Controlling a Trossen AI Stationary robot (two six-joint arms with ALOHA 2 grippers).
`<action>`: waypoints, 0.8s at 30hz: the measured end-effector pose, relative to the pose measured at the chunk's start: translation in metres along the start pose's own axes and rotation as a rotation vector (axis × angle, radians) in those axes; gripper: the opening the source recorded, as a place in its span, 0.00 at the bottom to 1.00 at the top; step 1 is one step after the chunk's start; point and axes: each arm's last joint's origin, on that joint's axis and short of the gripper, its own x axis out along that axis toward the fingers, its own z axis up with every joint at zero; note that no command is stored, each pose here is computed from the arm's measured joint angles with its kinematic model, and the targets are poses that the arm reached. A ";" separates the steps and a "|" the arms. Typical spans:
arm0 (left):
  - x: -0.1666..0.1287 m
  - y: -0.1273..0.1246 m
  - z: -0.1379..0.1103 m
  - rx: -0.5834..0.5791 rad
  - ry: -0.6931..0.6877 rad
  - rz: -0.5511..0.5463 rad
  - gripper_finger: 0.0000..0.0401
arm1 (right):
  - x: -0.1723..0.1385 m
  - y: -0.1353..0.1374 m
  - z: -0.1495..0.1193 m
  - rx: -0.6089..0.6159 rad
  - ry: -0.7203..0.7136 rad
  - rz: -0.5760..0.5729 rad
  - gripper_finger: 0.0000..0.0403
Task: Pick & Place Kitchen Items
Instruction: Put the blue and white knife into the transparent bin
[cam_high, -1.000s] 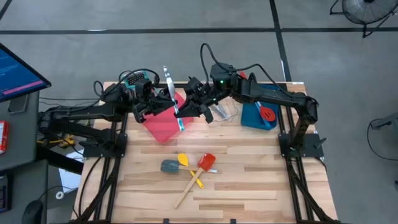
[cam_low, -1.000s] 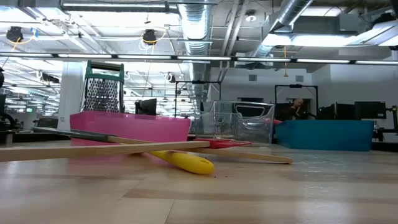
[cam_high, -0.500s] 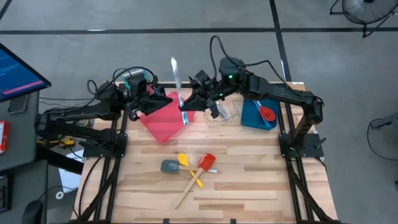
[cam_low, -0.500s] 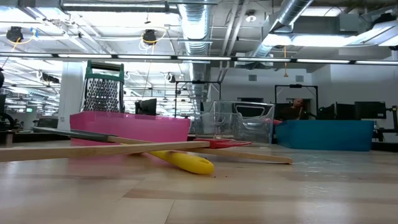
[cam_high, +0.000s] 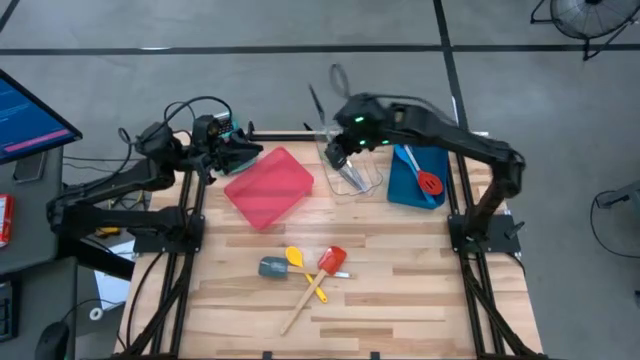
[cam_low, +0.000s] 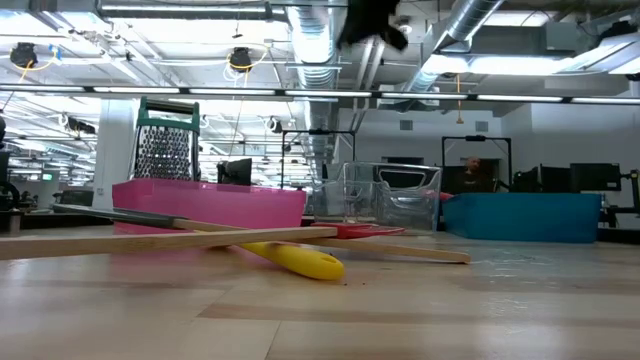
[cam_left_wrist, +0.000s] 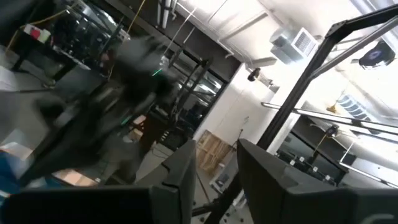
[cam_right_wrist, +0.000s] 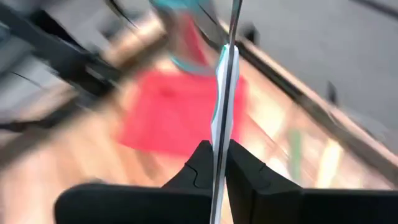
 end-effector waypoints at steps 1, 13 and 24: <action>0.000 0.000 0.000 0.002 -0.002 0.001 0.25 | 0.014 -0.004 -0.004 0.004 0.054 -0.040 0.04; 0.000 0.001 0.000 0.001 0.001 0.005 0.24 | 0.134 -0.044 -0.052 -0.013 0.558 -0.275 0.05; 0.000 0.001 0.000 0.001 0.001 0.005 0.24 | 0.120 -0.056 -0.040 -0.003 0.503 -0.293 0.05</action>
